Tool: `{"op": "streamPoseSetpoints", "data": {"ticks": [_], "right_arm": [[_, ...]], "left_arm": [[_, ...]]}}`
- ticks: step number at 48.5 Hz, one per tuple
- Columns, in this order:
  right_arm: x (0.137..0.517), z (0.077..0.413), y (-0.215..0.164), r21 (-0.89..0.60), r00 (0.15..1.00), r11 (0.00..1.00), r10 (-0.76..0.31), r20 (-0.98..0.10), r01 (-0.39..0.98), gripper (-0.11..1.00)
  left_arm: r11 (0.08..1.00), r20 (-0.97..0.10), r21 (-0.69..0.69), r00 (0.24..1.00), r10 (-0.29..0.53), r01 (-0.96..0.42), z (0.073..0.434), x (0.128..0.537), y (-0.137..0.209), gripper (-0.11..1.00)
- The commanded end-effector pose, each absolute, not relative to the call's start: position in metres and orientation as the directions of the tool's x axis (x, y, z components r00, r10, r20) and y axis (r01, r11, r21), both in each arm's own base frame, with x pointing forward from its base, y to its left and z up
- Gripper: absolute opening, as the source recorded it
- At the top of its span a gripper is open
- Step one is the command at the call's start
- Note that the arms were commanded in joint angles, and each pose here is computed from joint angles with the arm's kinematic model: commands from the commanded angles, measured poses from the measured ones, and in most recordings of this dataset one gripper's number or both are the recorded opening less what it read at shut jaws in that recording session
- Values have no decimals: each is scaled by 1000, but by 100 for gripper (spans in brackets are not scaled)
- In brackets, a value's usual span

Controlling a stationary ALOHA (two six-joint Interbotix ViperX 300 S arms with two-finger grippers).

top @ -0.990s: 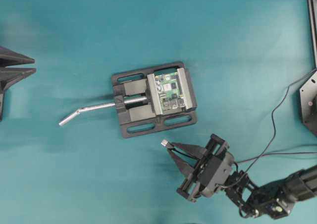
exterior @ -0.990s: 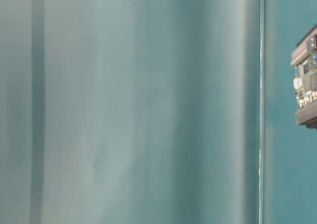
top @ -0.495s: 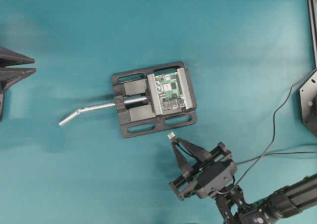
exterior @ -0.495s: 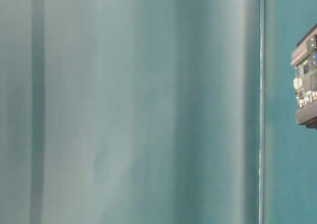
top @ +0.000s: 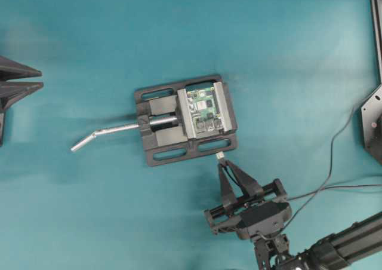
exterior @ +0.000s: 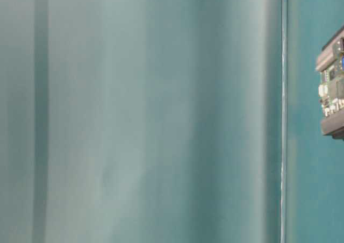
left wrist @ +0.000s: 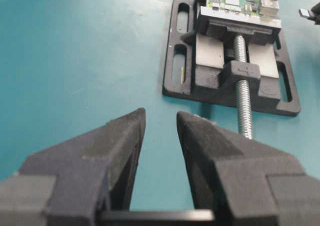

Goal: Insert the USB into the fixed PCB.
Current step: 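Lift the USB plug and carry it toward the PCB's USB ports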

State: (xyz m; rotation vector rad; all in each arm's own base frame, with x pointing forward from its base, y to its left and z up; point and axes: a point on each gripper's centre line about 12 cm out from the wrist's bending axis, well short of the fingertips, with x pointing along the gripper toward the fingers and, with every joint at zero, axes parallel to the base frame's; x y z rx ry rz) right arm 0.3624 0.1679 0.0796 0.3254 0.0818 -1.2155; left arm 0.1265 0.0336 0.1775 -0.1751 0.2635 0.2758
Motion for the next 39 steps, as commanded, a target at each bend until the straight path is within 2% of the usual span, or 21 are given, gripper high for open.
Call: {"op": "streamPoseSetpoints", "data": {"ticks": [1, 15, 39], "right_arm": [[365, 90, 171, 233, 316, 260, -916, -248, 937, 21], [369, 93, 168, 245, 290, 228, -922, -257, 942, 21], [370, 93, 169, 248, 290, 227, -921, -258, 942, 21]], "left_arm": [[948, -255, -135, 935, 247, -288, 189, 129, 34, 35], [948, -256, -135, 935, 247, -288, 188, 129, 34, 35], [949, -255, -135, 935, 246, -286, 189, 129, 34, 35]]}}
